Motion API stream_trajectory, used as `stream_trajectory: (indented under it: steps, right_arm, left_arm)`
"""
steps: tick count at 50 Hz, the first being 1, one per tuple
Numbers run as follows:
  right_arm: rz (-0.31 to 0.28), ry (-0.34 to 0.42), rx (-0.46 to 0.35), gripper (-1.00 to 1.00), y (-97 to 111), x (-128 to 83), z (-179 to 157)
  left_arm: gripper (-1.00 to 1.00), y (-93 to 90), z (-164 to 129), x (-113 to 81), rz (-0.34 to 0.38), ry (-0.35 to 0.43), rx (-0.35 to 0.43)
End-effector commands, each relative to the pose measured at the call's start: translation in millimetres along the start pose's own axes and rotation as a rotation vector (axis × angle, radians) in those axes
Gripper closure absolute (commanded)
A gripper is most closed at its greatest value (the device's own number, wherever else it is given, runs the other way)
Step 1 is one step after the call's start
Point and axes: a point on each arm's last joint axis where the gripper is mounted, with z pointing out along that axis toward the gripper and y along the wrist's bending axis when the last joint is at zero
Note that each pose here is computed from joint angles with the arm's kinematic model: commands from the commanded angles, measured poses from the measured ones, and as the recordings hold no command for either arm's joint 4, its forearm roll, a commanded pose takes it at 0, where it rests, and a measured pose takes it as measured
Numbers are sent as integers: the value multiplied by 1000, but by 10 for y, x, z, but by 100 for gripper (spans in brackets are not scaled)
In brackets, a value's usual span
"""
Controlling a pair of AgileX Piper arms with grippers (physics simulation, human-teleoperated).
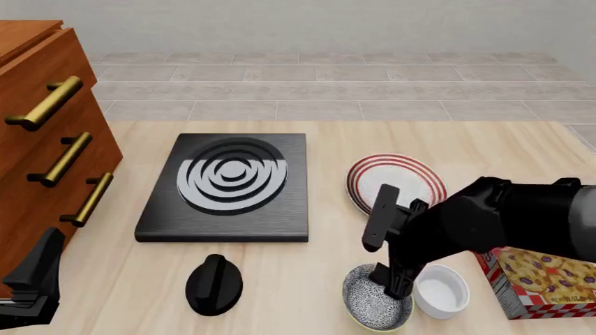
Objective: Pick the akita bowl next to the ramekin and place it on the plate.
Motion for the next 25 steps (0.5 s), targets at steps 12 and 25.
stream_trajectory:
  steps: [12,25]
  right_arm:
    - [-6,21,-16,-100,57,69,142]
    - [-10,27,-25,-100,96,79,209]
  left_arm:
    - [-100,0,0,0,0,0,0]
    - [-100,0,0,0,0,0,0]
